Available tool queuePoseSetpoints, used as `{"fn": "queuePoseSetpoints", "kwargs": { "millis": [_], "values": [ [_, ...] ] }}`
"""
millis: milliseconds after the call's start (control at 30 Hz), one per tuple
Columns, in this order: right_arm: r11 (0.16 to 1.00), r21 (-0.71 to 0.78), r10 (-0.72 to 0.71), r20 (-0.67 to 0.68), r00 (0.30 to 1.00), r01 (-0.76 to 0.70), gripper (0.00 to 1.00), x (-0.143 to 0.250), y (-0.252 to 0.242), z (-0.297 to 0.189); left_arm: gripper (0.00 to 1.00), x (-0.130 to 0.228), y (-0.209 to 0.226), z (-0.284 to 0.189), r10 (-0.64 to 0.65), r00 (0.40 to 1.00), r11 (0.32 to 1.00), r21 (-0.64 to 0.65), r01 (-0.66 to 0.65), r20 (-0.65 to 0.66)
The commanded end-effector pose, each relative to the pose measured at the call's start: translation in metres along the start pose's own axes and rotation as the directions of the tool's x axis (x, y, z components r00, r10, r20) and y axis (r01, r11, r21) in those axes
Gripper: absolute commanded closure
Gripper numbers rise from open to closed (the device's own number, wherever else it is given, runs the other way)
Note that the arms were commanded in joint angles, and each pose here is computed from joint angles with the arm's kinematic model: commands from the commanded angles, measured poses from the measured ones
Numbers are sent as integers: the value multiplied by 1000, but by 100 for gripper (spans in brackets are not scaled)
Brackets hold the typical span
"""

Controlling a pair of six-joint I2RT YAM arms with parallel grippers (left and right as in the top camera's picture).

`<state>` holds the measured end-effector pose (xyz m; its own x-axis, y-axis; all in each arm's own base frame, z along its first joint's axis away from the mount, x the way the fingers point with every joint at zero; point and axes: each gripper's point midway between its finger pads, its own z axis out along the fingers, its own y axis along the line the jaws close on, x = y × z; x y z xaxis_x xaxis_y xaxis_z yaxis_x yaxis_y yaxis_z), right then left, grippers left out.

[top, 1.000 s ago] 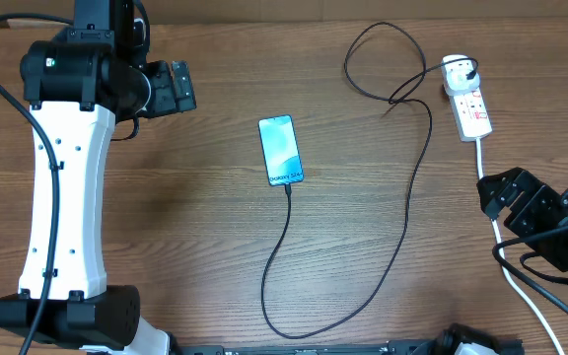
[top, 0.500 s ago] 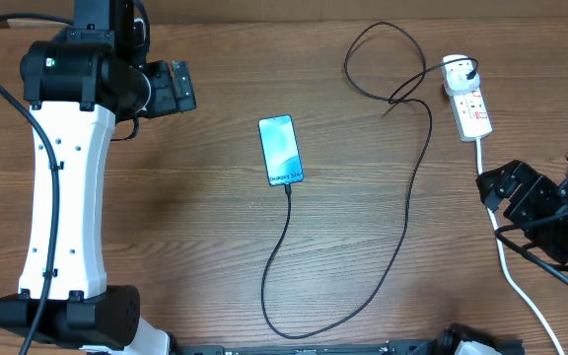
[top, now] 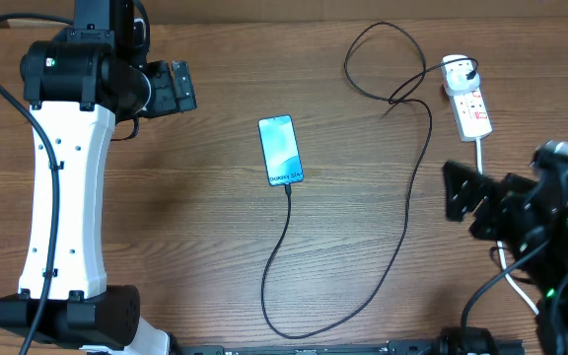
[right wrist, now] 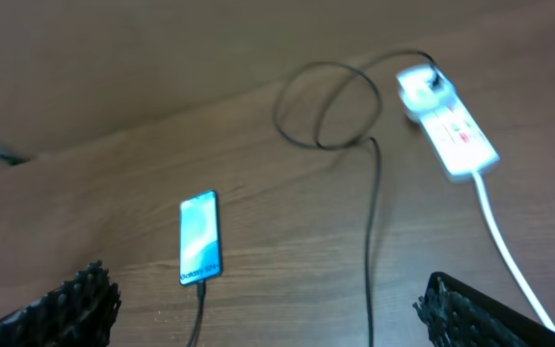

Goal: Plug charger to phone and switch on socket

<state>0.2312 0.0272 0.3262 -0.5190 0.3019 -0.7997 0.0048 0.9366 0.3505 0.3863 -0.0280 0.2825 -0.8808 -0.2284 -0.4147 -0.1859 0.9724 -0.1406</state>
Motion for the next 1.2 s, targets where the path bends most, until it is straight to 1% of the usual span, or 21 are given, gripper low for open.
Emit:
{"fn": "queuePoseSetpoints", "kwargs": {
  "millis": [0, 167, 367, 533, 733, 833, 1167],
  "values": [
    [998, -16, -64, 30, 998, 64, 0, 14, -1, 4, 0, 1, -1, 3, -5, 1000, 1000, 2, 5, -11],
    [997, -31, -69, 59, 996, 71, 0, 29, -6, 11, 0, 1, -1, 3, -5, 1000, 1000, 2, 5, -11],
    [994, -55, -85, 156, 984, 94, 0, 32, -7, 15, 0, 1, -1, 3, -5, 1000, 1000, 2, 5, -10],
    [985, -72, -133, 261, 956, 157, 0, 39, -8, 16, 0, 1, -1, 3, -5, 1000, 1000, 2, 5, -10],
    [975, -109, -141, 371, 918, 194, 0, 59, -13, 30, 0, 1, -1, 3, -5, 1000, 1000, 2, 5, -11],
    [971, -116, -144, 419, 896, 210, 0, 63, -15, 36, 0, 1, -1, 3, -5, 1000, 1000, 2, 5, -10],
    [960, -114, -166, 503, 848, 255, 0, 70, -21, 52, 1, 1, -1, 3, -5, 1000, 1000, 2, 5, -10]
  ]
}}
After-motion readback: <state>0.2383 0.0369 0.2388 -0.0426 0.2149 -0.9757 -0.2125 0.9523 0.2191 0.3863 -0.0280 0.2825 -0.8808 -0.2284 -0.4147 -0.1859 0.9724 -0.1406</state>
